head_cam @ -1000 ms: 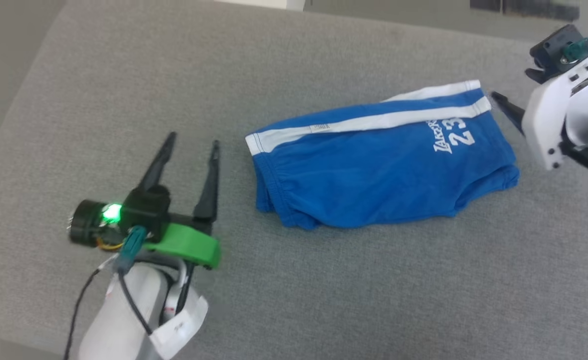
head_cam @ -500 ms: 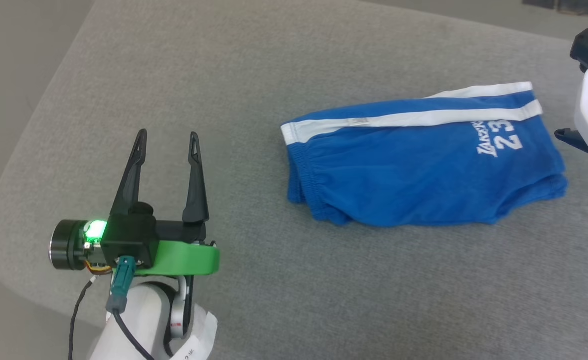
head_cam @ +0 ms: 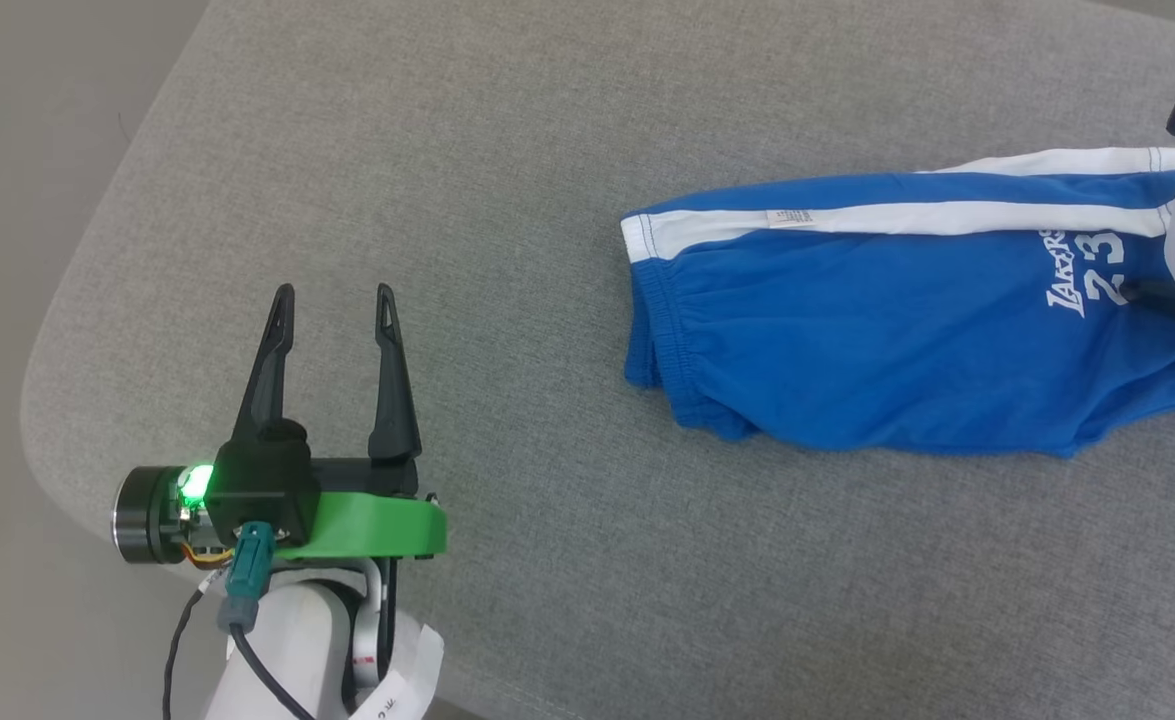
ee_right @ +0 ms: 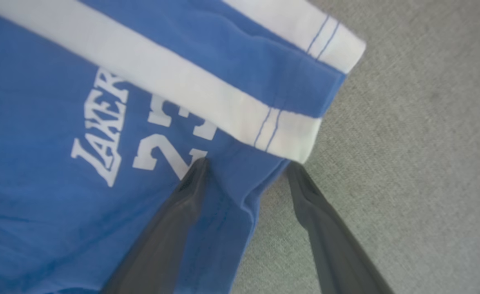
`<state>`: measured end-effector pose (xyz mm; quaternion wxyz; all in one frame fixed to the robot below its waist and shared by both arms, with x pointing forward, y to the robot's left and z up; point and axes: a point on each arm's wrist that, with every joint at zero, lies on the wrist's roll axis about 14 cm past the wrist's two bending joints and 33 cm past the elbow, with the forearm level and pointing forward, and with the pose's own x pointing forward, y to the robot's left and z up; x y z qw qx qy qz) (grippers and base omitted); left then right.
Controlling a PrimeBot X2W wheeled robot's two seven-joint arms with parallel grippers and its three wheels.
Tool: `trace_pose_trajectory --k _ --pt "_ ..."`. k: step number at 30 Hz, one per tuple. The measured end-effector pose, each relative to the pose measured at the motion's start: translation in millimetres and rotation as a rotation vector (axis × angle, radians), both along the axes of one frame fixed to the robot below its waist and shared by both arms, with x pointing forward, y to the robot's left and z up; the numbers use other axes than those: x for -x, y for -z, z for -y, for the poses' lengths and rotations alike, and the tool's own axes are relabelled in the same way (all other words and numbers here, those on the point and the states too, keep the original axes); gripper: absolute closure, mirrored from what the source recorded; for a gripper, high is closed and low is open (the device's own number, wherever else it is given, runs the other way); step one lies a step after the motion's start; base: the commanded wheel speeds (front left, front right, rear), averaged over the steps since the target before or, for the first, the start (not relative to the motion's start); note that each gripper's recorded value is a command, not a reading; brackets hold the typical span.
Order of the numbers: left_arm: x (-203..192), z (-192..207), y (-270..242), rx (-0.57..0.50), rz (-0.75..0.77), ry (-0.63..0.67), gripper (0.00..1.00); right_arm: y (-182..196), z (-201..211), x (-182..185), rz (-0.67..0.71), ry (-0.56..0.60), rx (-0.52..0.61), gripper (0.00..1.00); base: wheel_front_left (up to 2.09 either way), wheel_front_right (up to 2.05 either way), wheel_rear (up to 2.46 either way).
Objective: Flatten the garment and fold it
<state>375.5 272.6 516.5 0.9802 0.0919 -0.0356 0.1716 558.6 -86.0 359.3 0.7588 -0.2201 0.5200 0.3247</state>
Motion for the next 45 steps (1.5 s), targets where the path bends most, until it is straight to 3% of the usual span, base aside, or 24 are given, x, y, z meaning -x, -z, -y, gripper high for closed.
trace_pose_trajectory --k 1,2,3,4,12,21,28,39,45 --pt "-1 0 1 0.003 -0.002 -0.002 0.0 1 -1 0 -0.003 0.0 -0.005 0.0 0.0 0.0 0.0" --pt "-1 0 2 0.004 -0.004 -0.001 0.0 1 -2 1 -0.004 0.001 -0.011 0.56 0.0 0.0 0.0" --pt "-2 0 3 0.002 -0.006 0.001 0.0 1 -2 0 -0.001 0.002 -0.02 0.96 0.0 0.0 0.0" --pt "-2 1 3 0.001 -0.007 0.003 0.0 0 -2 0 0.005 0.004 -0.025 1.0 0.0 0.0 0.0" --pt "-1 1 -2 -0.007 0.009 0.015 0.0 -18 -8 9 0.077 -0.011 -0.079 1.0 0.0 0.0 0.0" --pt "8 10 -1 -0.007 0.007 0.056 0.0 -69 -7 29 0.21 -0.027 -0.221 1.0 0.0 0.0 0.0" --pt "6 32 -3 -0.01 0.018 0.14 0.0 -92 52 61 0.24 0.075 -0.234 1.0 0.0 0.0 0.0" --pt "-5 68 -14 -0.033 0.058 0.272 0.0 -95 192 124 0.224 0.36 -0.079 1.0 0.0 0.0 0.0" --pt "-7 75 -19 -0.04 0.07 0.301 0.0 -105 185 128 0.282 0.379 -0.16 1.0 0.0 0.0 0.0"
